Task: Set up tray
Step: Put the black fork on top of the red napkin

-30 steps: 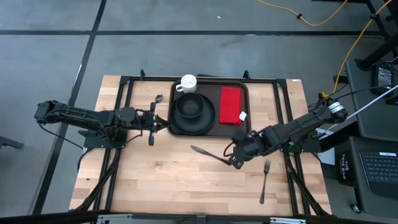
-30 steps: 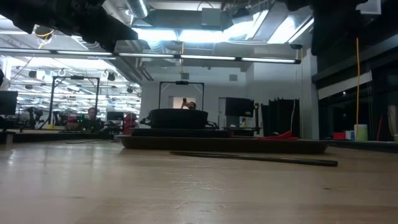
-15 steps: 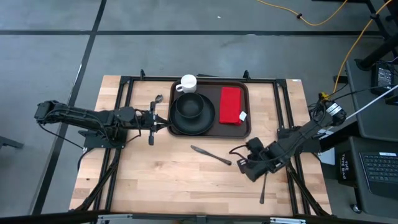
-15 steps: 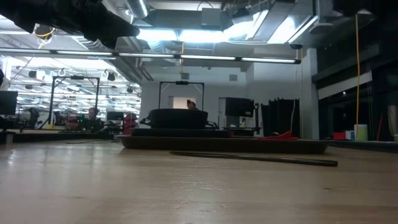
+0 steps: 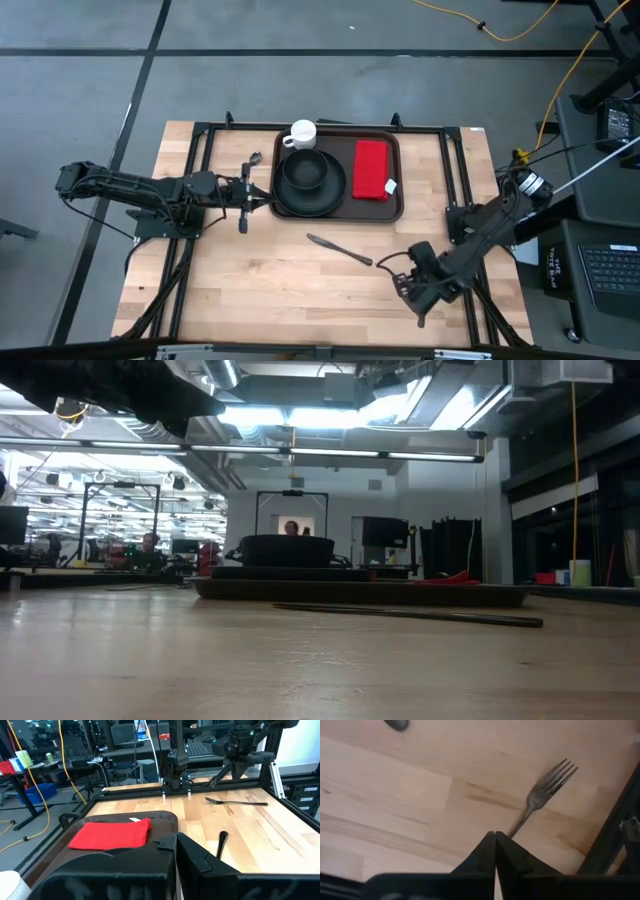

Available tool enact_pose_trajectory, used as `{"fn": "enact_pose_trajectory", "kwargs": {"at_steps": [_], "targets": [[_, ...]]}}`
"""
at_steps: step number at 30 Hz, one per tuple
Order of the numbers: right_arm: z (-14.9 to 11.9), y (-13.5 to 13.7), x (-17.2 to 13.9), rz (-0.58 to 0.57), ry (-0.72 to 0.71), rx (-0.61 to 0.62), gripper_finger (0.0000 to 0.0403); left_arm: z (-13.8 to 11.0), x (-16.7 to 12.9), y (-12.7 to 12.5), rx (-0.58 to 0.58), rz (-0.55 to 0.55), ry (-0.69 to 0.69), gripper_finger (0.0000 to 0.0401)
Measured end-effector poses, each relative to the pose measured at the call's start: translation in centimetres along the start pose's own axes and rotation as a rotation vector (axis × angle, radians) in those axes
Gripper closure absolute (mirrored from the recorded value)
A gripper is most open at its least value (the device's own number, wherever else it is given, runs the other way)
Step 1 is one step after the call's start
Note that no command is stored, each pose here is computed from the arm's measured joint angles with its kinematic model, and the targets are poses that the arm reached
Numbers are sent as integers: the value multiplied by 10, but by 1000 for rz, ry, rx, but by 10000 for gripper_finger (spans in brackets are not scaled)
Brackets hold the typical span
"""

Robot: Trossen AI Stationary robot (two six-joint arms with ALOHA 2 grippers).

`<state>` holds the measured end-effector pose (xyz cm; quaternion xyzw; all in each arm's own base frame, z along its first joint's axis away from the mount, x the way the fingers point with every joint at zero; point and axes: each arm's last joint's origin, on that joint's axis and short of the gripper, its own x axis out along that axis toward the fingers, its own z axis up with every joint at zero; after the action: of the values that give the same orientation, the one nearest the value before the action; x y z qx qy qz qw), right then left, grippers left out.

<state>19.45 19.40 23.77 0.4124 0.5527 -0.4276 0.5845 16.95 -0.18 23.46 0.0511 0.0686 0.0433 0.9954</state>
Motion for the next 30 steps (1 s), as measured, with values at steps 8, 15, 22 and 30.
{"fn": "enact_pose_trajectory", "kwargs": {"at_steps": [8,15,22,30], "targets": [[-29,-20,-1,16,-57,130,381,0,0,0,0,0,0,397],[-37,-19,10,-34,-72,109,378,0,0,0,-8,0,2,399],[-40,-15,21,-69,-98,107,392,-1,0,0,-53,0,9,396],[-44,-12,34,-142,-102,109,344,0,0,0,-53,0,5,398]]}}
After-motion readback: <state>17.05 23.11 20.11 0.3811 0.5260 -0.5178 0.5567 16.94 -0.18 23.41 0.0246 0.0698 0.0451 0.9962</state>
